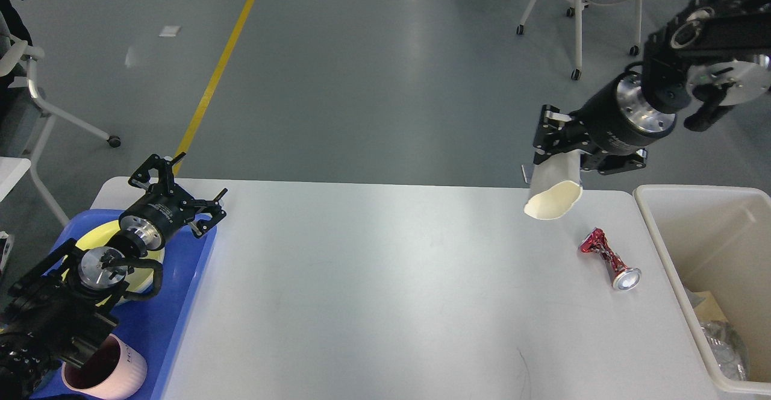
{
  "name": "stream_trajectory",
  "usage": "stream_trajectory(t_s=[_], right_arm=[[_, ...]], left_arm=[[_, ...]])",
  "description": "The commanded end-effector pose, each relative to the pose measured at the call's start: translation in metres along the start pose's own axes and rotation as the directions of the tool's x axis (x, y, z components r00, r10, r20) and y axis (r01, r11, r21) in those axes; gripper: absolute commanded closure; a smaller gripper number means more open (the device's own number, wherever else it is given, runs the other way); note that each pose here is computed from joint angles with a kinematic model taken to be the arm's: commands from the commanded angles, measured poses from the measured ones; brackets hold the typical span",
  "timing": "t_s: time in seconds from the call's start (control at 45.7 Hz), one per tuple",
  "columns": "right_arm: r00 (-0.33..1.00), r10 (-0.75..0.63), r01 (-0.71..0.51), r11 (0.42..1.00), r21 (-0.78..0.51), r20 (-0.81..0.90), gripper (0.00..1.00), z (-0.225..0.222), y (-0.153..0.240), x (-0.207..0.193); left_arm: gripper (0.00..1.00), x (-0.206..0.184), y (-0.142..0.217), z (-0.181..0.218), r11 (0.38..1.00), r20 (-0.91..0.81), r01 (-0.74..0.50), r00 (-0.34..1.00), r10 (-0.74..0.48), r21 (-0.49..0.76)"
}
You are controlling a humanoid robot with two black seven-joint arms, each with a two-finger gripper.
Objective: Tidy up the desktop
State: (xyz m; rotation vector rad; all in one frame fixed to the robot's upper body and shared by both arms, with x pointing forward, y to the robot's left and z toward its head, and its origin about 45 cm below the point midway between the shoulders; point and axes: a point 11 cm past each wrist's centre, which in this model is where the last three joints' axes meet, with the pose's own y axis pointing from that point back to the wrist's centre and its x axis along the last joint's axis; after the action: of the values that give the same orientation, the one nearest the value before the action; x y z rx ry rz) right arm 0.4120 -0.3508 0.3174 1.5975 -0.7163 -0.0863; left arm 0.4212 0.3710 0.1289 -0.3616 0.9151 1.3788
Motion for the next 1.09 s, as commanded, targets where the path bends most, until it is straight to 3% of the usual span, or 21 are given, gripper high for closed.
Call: stream_trajectory(t_s=[0.0,0.109,0.328,0.46,0.613,0.81,0.832,0.854,0.875,1.072], right_arm=[[0.981,0.113,-0.096,0.989,-0.113,0.155,1.0,0.083,-0.026,0.032],[0.941,0.233,-0.184,0.961,-0.207,0.244,1.0,0.141,-0.04,0.046],[0.829,0.459,-0.305,0.85,-0.43,0.319,1.0,0.251,-0.095,0.018],[0.776,0.522,-0.321,0.81,-0.49,0.354,1.0,0.279,-0.139,-0.023],[0.68,0.647,-0.403,0.723,-0.561,0.345,1.0,0.297,-0.159,-0.047],[0.679,0.655,-0.408,0.713,-0.57,0.332,1.0,0.296,-0.169,-0.062],[0.682,0.649,-0.403,0.718,-0.567,0.338,0.89,0.295,-0.17,-0.063],[0.681,0.649,-0.402,0.719,-0.567,0.34,0.4,0.295,-0.17,-0.063],[0.683,0.646,-0.399,0.721,-0.567,0.341,0.0,0.295,-0.17,-0.063],[0.68,0.643,-0.392,0.724,-0.567,0.352,0.0,0.293,-0.17,-0.062]], left_arm=[[0.0,0.0,0.0,0.0,1.0,0.0,0.0,1.0,0.0,0.0],[0.0,0.0,0.0,0.0,1.0,0.0,0.0,1.0,0.0,0.0],[0.0,0.0,0.0,0.0,1.0,0.0,0.0,1.0,0.0,0.0],[0.0,0.0,0.0,0.0,1.0,0.0,0.0,1.0,0.0,0.0],[0.0,0.0,0.0,0.0,1.0,0.0,0.0,1.0,0.0,0.0],[0.0,0.0,0.0,0.0,1.0,0.0,0.0,1.0,0.0,0.0],[0.0,0.0,0.0,0.0,1.0,0.0,0.0,1.0,0.0,0.0],[0.0,0.0,0.0,0.0,1.0,0.0,0.0,1.0,0.0,0.0],[0.0,0.0,0.0,0.0,1.0,0.0,0.0,1.0,0.0,0.0],[0.0,0.0,0.0,0.0,1.0,0.0,0.0,1.0,0.0,0.0]])
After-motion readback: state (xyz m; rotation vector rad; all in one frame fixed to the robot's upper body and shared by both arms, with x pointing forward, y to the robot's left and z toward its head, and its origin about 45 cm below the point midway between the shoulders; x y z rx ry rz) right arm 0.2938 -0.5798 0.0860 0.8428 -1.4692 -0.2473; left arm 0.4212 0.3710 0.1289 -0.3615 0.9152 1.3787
